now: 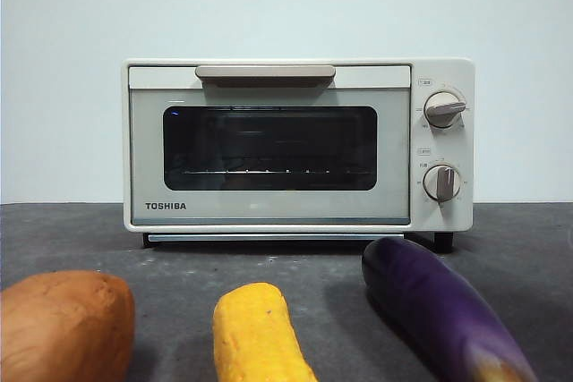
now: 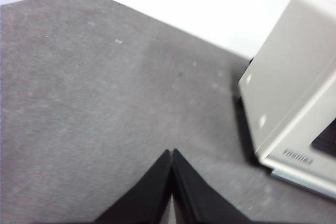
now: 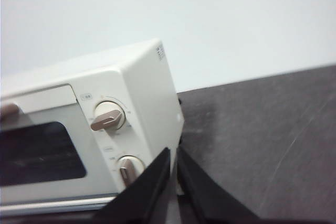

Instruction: Take the eggplant from the table,put the eggplant in the oven

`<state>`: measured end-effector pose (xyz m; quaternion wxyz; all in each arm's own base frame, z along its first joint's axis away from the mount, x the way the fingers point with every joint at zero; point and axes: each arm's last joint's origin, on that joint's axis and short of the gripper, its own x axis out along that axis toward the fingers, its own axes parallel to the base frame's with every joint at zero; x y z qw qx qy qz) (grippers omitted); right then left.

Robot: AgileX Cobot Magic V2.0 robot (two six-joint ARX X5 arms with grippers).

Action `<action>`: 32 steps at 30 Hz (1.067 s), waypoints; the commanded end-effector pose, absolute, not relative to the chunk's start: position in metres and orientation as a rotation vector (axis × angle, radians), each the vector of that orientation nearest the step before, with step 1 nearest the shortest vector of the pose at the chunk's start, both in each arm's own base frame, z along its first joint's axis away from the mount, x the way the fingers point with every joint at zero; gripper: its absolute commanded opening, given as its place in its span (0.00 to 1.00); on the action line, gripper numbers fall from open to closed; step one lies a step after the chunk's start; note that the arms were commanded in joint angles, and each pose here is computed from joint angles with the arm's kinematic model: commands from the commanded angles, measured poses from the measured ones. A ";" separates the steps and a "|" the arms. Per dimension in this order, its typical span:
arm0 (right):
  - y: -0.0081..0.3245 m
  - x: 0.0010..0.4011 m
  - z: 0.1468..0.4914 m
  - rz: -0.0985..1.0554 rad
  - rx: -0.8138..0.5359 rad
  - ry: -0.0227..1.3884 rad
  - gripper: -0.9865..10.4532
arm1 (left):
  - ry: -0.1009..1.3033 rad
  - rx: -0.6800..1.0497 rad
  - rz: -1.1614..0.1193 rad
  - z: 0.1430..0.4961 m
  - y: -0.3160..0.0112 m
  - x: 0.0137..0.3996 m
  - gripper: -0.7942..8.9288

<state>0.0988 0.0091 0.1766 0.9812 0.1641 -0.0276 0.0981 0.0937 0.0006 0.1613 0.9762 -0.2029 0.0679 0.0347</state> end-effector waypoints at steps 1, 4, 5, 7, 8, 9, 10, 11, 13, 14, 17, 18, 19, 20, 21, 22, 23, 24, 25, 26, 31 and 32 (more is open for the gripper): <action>0.010 0.099 0.176 0.210 0.492 -0.019 0.09 | 0.125 -0.485 0.038 0.165 0.000 0.093 0.09; 0.010 0.097 0.181 0.217 0.518 0.042 0.09 | 0.117 -0.488 -0.006 0.170 -0.001 0.093 0.09; 0.010 0.095 0.183 0.211 0.519 0.062 0.09 | 0.121 -0.489 -0.016 0.172 -0.002 0.092 0.09; 0.010 0.091 0.193 0.197 0.521 0.098 0.09 | 0.134 -0.490 -0.035 0.179 -0.002 0.091 0.09; 0.010 0.089 0.199 0.193 0.520 0.111 0.09 | 0.141 -0.491 -0.045 0.182 -0.003 0.091 0.09; 0.009 0.086 0.205 0.190 0.521 0.120 0.09 | 0.151 -0.492 -0.058 0.187 -0.003 0.091 0.09; 0.009 0.085 0.211 0.188 0.520 0.127 0.09 | 0.158 -0.492 -0.065 0.191 -0.003 0.091 0.09; 0.009 0.083 0.217 0.187 0.517 0.132 0.09 | 0.166 -0.493 -0.073 0.195 -0.004 0.091 0.09; 0.009 0.079 0.231 0.171 0.508 0.141 0.09 | 0.191 -0.496 -0.090 0.206 -0.004 0.092 0.09; 0.008 0.078 0.238 0.168 0.494 0.141 0.09 | 0.204 -0.496 -0.097 0.212 -0.005 0.093 0.09; 0.008 0.076 0.257 0.168 0.447 0.154 0.09 | 0.233 -0.485 -0.126 0.230 -0.006 0.098 0.09; 0.008 0.075 0.264 0.167 0.426 0.165 0.09 | 0.239 -0.473 -0.147 0.238 -0.006 0.100 0.09; 0.008 0.075 0.270 0.166 0.409 0.174 0.09 | 0.244 -0.464 -0.160 0.244 -0.007 0.102 0.09; 0.008 0.075 0.275 0.165 0.392 0.183 0.09 | 0.249 -0.456 -0.174 0.250 -0.007 0.105 0.09; 0.008 0.075 0.281 0.167 0.373 0.195 0.09 | 0.255 -0.446 -0.193 0.257 -0.007 0.108 0.09; 0.009 0.076 0.286 0.171 0.357 0.208 0.09 | 0.262 -0.438 -0.209 0.263 -0.008 0.111 0.09; 0.009 0.076 0.291 0.176 0.343 0.220 0.09 | 0.270 -0.430 -0.226 0.268 -0.008 0.114 0.09; 0.009 0.077 0.296 0.183 0.327 0.237 0.09 | 0.281 -0.421 -0.246 0.274 -0.009 0.117 0.09; 0.009 0.078 0.300 0.185 0.315 0.258 0.09 | 0.294 -0.409 -0.269 0.280 -0.010 0.121 0.09; 0.009 0.078 0.304 0.185 0.306 0.278 0.09 | 0.305 -0.400 -0.288 0.284 -0.010 0.124 0.09; 0.011 0.083 0.320 0.215 0.253 0.417 0.09 | 0.386 -0.367 -0.367 0.305 -0.014 0.140 0.09; 0.011 0.083 0.323 0.229 0.245 0.442 0.09 | 0.401 -0.361 -0.374 0.307 -0.015 0.142 0.09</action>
